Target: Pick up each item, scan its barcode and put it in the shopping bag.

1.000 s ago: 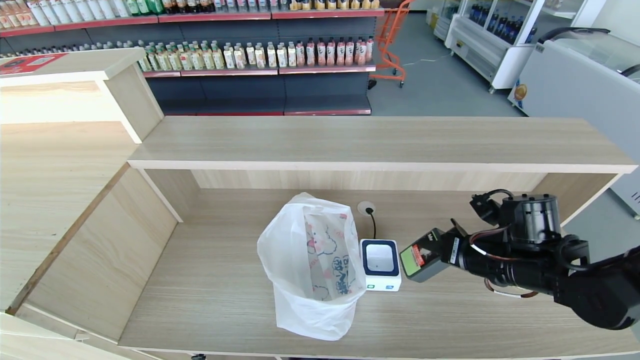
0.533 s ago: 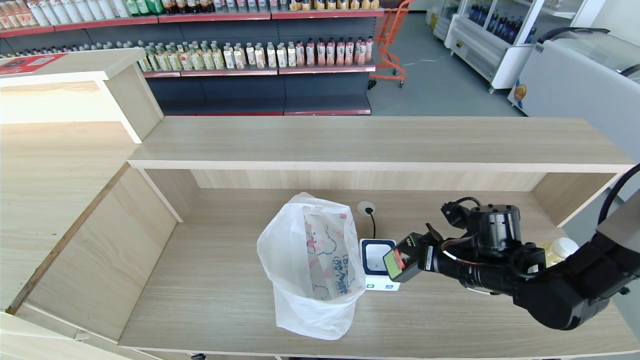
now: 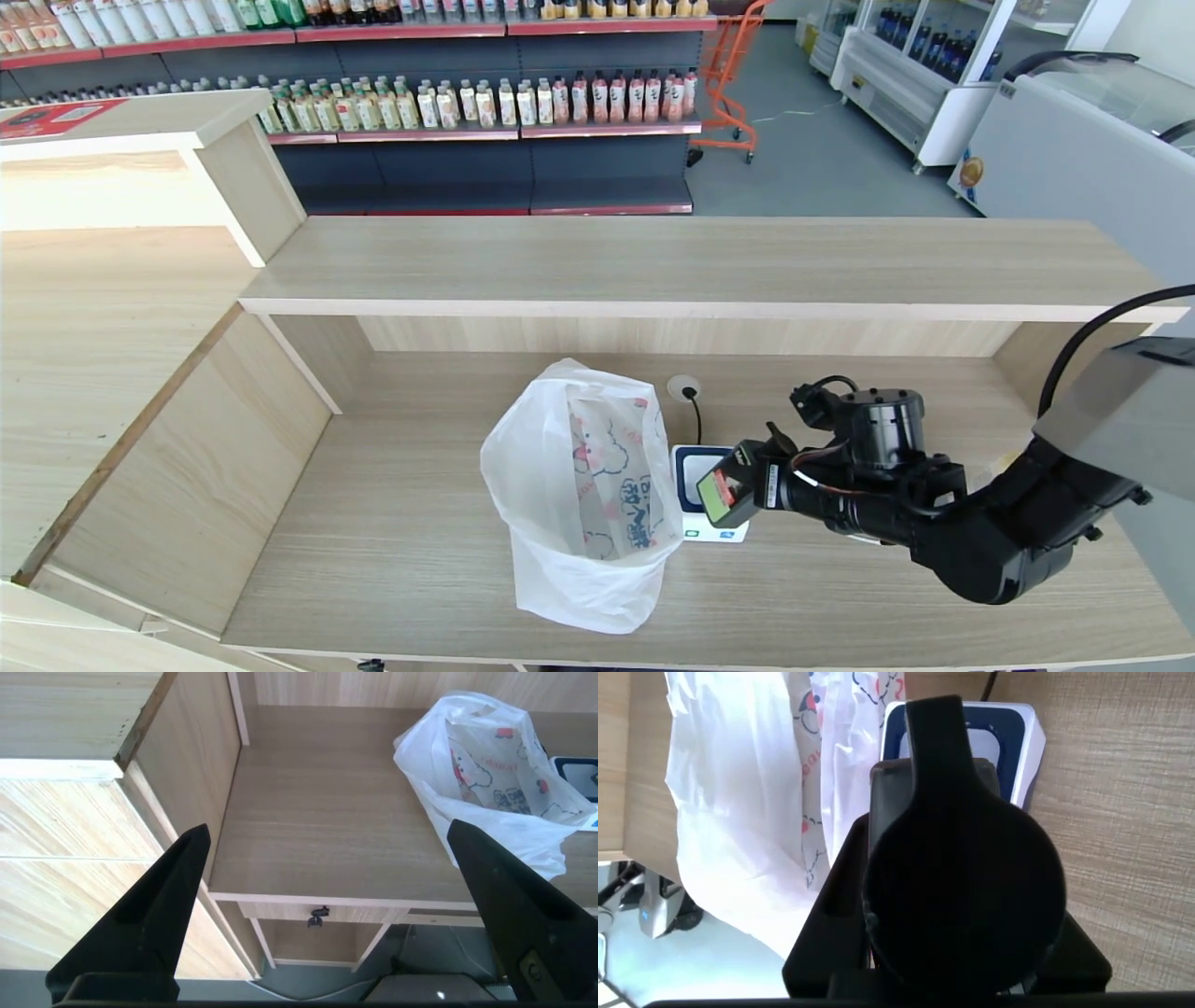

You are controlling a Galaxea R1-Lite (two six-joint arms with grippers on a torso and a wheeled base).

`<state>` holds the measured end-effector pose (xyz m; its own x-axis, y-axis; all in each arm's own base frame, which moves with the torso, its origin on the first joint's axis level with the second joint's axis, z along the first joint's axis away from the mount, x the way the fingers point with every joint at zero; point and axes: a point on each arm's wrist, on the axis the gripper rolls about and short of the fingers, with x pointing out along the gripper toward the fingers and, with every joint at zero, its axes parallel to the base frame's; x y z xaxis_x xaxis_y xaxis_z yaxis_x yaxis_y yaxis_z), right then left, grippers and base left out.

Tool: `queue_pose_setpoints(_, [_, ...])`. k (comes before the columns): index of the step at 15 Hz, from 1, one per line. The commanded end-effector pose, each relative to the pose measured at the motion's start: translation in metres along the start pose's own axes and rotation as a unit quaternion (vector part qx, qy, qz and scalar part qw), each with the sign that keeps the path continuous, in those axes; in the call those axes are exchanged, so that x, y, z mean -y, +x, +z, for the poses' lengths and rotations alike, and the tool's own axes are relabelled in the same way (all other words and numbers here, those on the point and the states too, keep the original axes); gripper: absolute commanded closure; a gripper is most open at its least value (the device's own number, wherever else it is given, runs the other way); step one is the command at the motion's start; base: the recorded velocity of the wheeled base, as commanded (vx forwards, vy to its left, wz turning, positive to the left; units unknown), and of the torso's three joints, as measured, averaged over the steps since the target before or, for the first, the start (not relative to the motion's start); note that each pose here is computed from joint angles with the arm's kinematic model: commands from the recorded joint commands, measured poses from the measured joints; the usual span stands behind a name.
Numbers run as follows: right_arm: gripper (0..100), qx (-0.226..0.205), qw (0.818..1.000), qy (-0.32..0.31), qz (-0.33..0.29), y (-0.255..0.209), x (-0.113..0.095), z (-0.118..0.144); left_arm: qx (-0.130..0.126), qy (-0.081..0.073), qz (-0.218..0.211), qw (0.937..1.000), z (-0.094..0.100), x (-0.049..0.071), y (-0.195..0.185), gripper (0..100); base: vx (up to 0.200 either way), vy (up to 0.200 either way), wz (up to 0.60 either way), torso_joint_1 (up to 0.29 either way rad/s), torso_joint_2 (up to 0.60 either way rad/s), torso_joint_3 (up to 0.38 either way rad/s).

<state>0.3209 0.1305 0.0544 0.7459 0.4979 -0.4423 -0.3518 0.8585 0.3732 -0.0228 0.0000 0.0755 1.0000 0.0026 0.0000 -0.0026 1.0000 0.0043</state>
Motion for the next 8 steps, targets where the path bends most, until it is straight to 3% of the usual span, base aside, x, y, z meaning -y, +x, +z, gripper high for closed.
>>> queue_pose_setpoints(1, [100, -0.003, 1.000, -0.001, 0.003, 0.006, -0.001, -0.002, -0.001, 0.000, 0.000, 1.0000, 0.000, 0.000, 0.000, 0, 0.000, 0.000, 0.00, 0.000, 0.00, 0.000])
queue_pose_setpoints(8, [100, -0.006, 1.000, -0.002, 0.001, 0.026, 0.003, -0.005, -0.001, 0.000, 0.000, 1.0000, 0.000, 0.000, 0.000, 0, 0.000, 0.000, 0.00, 0.000, 0.00, 0.000])
